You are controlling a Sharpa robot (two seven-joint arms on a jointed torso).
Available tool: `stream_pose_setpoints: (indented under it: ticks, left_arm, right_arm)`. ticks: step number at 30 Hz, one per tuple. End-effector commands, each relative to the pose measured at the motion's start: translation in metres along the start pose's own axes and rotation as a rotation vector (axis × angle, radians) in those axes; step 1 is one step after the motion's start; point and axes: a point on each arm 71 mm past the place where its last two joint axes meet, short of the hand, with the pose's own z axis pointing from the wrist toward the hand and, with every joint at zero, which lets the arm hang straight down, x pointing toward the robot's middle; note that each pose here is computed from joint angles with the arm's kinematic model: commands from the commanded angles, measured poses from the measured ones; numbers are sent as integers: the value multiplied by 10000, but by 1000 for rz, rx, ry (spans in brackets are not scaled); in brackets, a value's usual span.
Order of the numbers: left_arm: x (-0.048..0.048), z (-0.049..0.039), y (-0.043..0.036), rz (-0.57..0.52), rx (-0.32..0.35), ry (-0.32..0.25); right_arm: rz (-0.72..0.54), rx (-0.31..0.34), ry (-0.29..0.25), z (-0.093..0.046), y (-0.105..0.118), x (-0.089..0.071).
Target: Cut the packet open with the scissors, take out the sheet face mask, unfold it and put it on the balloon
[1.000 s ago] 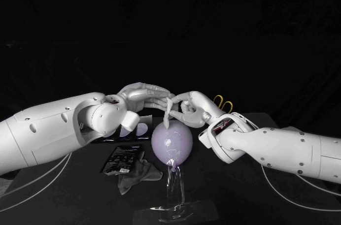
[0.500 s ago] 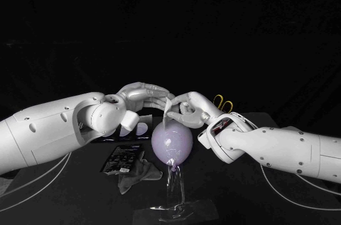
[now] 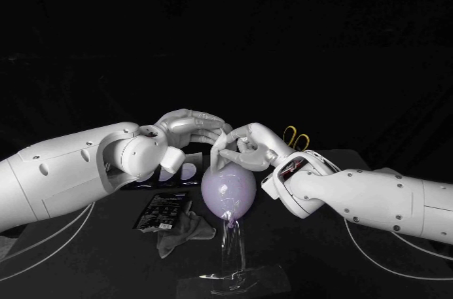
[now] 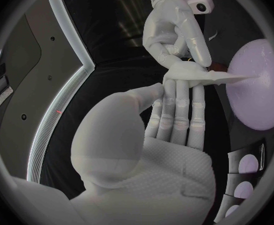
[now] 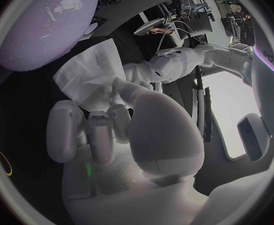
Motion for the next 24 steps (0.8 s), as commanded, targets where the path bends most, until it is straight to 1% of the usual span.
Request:
stream_pose_setpoints:
  ticks: [1, 10, 24]
  left_arm:
    - [4, 4, -20, -2, 8, 2]
    - [-21, 6, -15, 4, 3, -7]
    - [-36, 19, -12, 27, 0, -15]
  right_arm:
    - [25, 1, -29, -18, 4, -32]
    - [69, 27, -49, -77, 10, -68]
    - [97, 48, -45, -133, -2, -106]
